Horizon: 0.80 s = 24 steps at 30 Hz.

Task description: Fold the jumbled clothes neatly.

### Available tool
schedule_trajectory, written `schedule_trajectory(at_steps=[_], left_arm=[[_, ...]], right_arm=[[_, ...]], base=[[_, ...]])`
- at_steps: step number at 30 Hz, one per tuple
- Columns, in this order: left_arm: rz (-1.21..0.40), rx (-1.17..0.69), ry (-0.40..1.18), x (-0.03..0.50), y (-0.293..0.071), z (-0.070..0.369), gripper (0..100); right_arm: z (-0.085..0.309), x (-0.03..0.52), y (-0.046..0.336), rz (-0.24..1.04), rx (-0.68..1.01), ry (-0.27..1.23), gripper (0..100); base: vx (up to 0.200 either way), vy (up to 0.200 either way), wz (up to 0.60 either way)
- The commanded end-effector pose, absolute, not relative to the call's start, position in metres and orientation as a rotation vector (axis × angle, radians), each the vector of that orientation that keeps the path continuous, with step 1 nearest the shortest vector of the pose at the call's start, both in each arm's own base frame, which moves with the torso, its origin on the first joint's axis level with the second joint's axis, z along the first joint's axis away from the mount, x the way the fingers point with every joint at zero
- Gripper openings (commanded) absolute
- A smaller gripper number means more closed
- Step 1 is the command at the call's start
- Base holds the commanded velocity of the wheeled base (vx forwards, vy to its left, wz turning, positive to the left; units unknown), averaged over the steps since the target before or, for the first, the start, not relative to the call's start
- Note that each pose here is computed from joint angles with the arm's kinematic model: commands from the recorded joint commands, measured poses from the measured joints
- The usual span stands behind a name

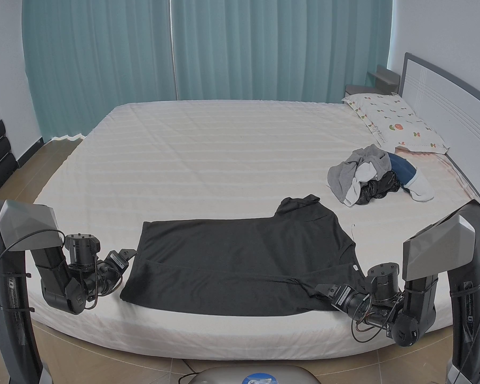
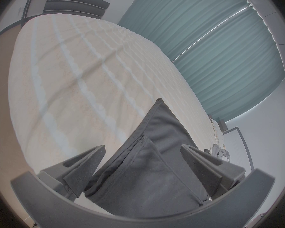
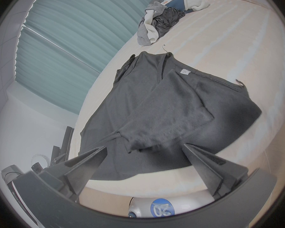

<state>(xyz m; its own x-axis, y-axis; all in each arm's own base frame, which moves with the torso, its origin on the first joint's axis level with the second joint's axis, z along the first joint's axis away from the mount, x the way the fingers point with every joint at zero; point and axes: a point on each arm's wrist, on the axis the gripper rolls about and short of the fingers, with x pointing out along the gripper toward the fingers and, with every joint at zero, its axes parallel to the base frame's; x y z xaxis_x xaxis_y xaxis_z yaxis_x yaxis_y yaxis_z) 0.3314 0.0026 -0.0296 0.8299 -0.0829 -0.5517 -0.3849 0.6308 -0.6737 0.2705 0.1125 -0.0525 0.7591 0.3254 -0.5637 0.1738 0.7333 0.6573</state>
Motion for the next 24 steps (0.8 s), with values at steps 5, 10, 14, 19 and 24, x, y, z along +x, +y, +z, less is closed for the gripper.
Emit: schedule_trajectory(at_steps=[5, 10, 14, 19, 24], left_arm=[[0.186, -0.878, 0.59, 0.331, 0.001, -0.032, 100], [0.186, -0.878, 0.59, 0.331, 0.001, -0.032, 100], [0.186, -0.878, 0.59, 0.331, 0.001, -0.032, 100], [0.193, -0.874, 0.585, 0.332, 0.001, -0.032, 100], [0.195, -0.872, 0.591, 0.332, 0.0, -0.034, 100]], right_arm=[[-0.053, 0.274, 0.113, 0.08, 0.757, 0.7, 100], [-0.049, 0.283, 0.115, 0.09, 0.78, 0.66, 100], [-0.04, 0.281, 0.116, 0.104, 0.795, 0.647, 100], [-0.04, 0.284, 0.117, 0.109, 0.801, 0.639, 100], [-0.049, 0.288, 0.117, 0.093, 0.797, 0.649, 100]], base=[[0.0, 0.0, 0.0], [0.0, 0.0, 0.0], [0.0, 0.0, 0.0], [0.0, 0.0, 0.0], [0.0, 0.0, 0.0]])
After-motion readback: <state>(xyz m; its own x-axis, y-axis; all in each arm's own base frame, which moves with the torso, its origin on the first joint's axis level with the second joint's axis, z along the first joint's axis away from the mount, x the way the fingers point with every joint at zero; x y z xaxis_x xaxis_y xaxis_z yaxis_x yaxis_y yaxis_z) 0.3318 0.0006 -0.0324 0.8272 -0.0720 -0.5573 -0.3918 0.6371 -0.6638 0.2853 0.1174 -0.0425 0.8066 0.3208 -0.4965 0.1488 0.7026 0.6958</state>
